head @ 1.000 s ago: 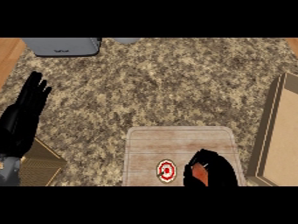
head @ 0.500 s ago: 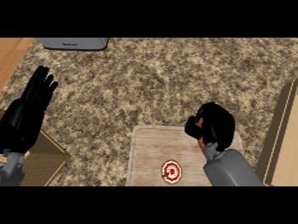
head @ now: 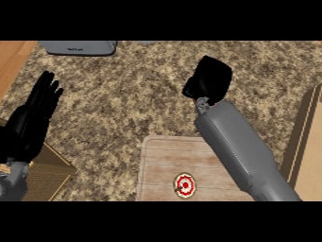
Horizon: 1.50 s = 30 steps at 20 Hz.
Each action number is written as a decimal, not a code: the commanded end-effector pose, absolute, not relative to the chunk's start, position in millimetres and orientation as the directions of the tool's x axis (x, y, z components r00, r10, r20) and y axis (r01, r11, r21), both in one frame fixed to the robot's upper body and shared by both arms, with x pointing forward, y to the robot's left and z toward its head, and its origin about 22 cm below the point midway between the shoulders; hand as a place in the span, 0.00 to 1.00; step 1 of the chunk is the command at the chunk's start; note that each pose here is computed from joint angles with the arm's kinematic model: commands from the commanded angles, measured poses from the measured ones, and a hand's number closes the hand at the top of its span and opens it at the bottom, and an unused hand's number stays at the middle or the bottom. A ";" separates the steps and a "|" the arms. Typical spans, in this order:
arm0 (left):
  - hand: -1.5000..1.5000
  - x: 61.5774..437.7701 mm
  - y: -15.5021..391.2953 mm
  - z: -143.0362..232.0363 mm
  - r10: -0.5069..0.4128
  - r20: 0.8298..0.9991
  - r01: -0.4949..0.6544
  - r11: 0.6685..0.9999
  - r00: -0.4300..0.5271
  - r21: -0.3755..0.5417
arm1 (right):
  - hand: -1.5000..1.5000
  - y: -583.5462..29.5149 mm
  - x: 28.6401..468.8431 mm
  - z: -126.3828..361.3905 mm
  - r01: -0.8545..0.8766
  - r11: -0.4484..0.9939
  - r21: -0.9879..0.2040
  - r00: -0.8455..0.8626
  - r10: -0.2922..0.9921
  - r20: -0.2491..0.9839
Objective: Pick the sweet potato from the cutting board and place it in the cardboard box
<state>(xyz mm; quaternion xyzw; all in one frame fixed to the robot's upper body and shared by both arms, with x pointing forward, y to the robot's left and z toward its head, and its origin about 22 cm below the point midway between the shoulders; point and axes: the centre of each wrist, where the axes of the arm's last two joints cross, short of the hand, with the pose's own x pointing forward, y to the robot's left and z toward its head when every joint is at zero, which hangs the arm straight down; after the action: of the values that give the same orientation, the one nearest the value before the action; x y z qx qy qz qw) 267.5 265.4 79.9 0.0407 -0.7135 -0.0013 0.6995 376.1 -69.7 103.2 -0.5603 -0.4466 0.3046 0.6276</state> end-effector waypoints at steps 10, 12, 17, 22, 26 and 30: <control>0.50 257.0 266.1 64.9 0.031 0.999 -0.094 0.995 0.034 -0.027 | 1.00 -74.2 408.1 198.4 0.539 0.053 -0.840 0.593 0.684 0.424; 0.50 257.3 259.6 50.5 0.018 0.999 -0.120 0.993 0.040 -0.013 | 1.00 -94.5 409.6 199.6 0.557 0.045 -0.829 0.602 0.666 0.441; 0.50 258.0 269.2 65.7 0.029 0.999 -0.134 0.991 0.034 -0.024 | 1.00 -126.2 405.8 196.6 0.549 0.026 -0.836 0.652 0.613 0.447; 0.50 251.9 274.6 58.0 0.020 0.999 -0.143 0.990 0.025 -0.016 | 1.00 -169.4 401.9 192.7 0.548 0.003 -0.837 0.697 0.551 0.459; 0.50 251.4 271.0 58.6 0.023 0.999 -0.145 0.989 0.025 -0.019 | 1.00 -199.7 397.9 173.5 0.494 -0.112 -0.862 0.775 0.506 0.378; 0.50 258.4 258.0 53.3 0.014 1.000 -0.126 0.992 0.018 -0.012 | 1.00 -240.8 391.3 166.4 0.465 -0.161 -0.871 0.798 0.502 0.333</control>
<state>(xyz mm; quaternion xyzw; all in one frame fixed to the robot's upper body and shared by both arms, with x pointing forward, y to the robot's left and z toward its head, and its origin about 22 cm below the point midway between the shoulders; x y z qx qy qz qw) 256.0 281.8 73.2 0.0662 -0.7060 0.0254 0.7047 395.9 -216.6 176.2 -0.7441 -0.3702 0.0438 0.5544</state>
